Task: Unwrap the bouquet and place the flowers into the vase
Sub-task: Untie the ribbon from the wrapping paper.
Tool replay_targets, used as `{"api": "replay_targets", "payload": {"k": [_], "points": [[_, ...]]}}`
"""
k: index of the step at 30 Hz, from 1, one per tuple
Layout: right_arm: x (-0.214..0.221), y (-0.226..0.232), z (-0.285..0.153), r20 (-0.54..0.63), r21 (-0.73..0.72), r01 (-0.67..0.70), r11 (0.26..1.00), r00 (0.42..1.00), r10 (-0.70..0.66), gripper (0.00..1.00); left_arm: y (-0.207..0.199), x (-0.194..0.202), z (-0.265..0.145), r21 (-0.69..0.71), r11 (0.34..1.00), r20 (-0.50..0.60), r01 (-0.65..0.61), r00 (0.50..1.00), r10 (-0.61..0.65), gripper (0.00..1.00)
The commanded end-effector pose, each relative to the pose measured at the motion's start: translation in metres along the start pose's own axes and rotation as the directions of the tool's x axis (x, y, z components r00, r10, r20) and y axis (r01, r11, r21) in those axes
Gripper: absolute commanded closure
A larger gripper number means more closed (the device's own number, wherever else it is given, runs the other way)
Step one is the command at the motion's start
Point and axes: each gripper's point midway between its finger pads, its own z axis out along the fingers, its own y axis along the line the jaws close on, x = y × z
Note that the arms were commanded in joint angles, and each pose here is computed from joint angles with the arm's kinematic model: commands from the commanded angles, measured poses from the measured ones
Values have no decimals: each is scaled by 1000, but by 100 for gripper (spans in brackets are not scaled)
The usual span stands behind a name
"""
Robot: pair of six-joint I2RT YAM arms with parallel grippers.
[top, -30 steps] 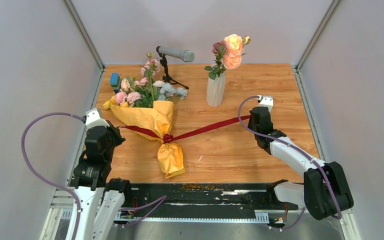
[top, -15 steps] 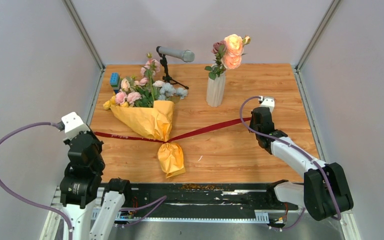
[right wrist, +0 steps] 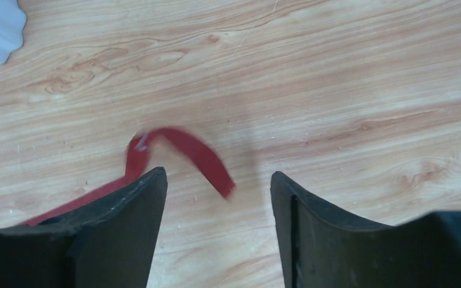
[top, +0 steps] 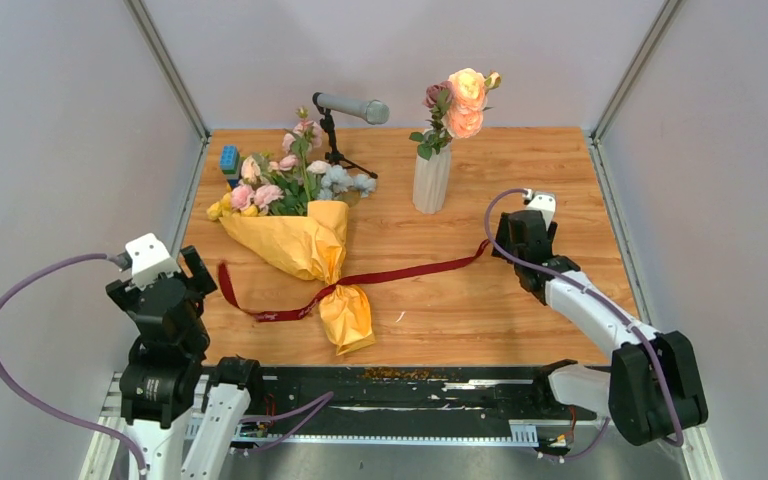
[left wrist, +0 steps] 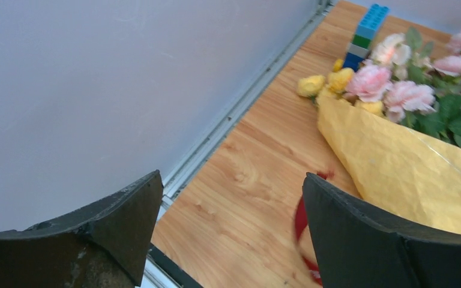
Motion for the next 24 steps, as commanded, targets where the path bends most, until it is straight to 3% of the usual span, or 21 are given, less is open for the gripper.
{"api": "replay_targets", "payload": {"k": [1, 6, 11, 15, 24], "points": [[-27, 9, -20, 49, -71, -30, 997, 998, 34, 30, -38, -10, -4, 212, 977, -48, -33, 998, 44, 5], [-30, 54, -50, 25, -359, -27, 933, 999, 39, 23, -87, -3, -10, 446, 893, -128, -67, 982, 138, 5], [-16, 113, -89, -49, -615, -34, 788, 999, 4, 24, -151, 8, -32, 680, 721, -237, 131, 970, 47, 8], [5, 164, -125, -100, -752, -43, 658, 994, -49, 24, -180, 38, -36, 726, 639, -344, 254, 939, 17, 9], [67, 270, -207, -183, -928, -97, 359, 960, -213, 28, -226, 120, -69, 755, 520, -518, 400, 850, 99, 9]]}}
